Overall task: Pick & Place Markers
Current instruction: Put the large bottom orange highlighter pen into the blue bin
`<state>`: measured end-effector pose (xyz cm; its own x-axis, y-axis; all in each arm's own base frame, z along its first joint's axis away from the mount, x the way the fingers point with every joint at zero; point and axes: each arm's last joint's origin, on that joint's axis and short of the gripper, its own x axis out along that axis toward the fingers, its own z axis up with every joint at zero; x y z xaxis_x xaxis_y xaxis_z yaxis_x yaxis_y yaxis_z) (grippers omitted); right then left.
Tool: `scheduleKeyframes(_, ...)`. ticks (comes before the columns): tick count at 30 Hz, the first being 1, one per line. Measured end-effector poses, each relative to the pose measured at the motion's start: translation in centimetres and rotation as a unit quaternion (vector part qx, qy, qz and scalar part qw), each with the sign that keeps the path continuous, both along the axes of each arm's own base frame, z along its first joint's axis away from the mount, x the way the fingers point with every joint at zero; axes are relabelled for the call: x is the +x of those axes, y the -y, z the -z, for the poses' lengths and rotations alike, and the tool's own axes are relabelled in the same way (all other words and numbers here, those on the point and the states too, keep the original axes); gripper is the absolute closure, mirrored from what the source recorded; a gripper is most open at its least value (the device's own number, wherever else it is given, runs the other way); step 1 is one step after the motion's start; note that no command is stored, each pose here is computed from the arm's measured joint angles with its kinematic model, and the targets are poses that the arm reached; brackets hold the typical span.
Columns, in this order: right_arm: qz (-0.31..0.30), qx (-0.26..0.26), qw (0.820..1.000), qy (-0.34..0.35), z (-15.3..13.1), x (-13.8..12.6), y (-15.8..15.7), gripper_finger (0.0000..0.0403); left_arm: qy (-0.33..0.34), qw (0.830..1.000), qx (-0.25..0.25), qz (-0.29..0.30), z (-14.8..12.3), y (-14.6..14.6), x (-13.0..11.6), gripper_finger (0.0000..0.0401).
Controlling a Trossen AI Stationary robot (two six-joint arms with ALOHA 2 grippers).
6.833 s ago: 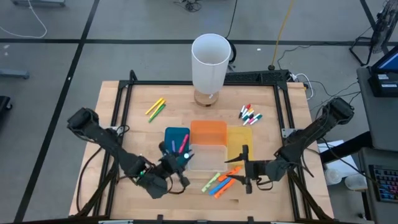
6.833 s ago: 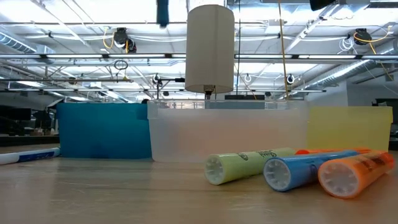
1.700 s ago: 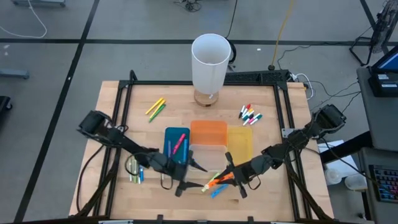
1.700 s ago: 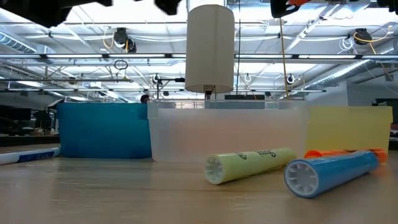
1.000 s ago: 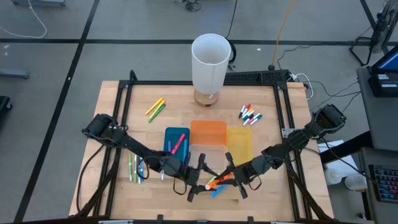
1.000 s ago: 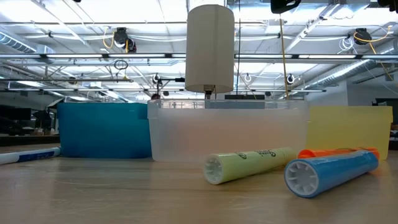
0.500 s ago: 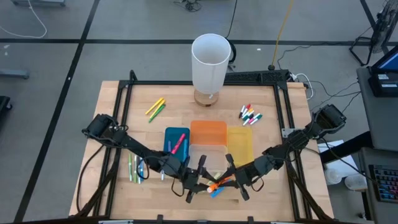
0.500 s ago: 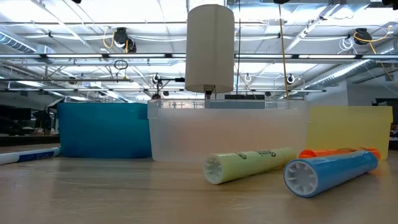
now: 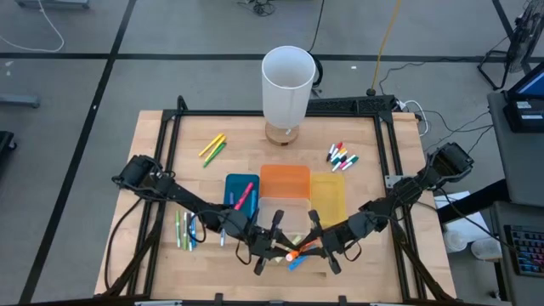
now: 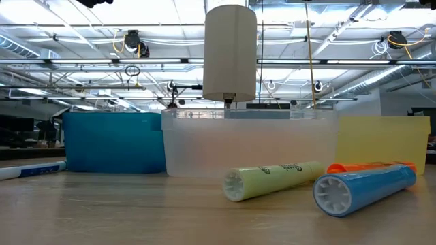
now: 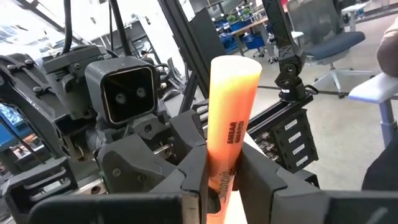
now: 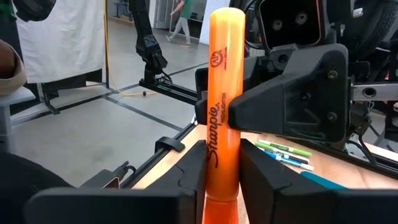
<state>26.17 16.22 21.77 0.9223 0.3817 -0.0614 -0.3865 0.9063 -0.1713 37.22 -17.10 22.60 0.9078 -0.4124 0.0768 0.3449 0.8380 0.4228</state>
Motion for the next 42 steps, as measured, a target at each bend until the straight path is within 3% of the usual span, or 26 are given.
scheduleKeyframes(8,0.003,-0.003,1.000,-0.001,0.03,0.07,0.13,0.0352,-0.013,1.000,-0.025,-0.001,0.04,-0.07,0.03,0.0333)
scheduleKeyframes(17,0.007,-0.006,1.000,-0.006,0.23,0.18,0.35,0.0353,-0.008,0.995,-0.099,-0.008,-0.67,-0.12,-0.03,0.0183)
scheduleKeyframes(24,0.006,-0.003,1.000,0.003,0.05,0.19,0.33,0.0353,-0.016,0.995,-0.097,-0.014,-0.29,-0.16,0.12,0.0140)
scheduleKeyframes(32,0.007,-0.002,1.000,0.004,0.03,0.19,0.33,0.0353,-0.023,0.995,-0.091,-0.018,0.00,-0.51,0.34,0.0177)
scheduleKeyframes(42,0.007,0.002,1.000,0.004,0.00,0.18,0.31,0.0353,-0.007,0.998,-0.069,0.011,-0.16,-0.45,0.30,0.0315)
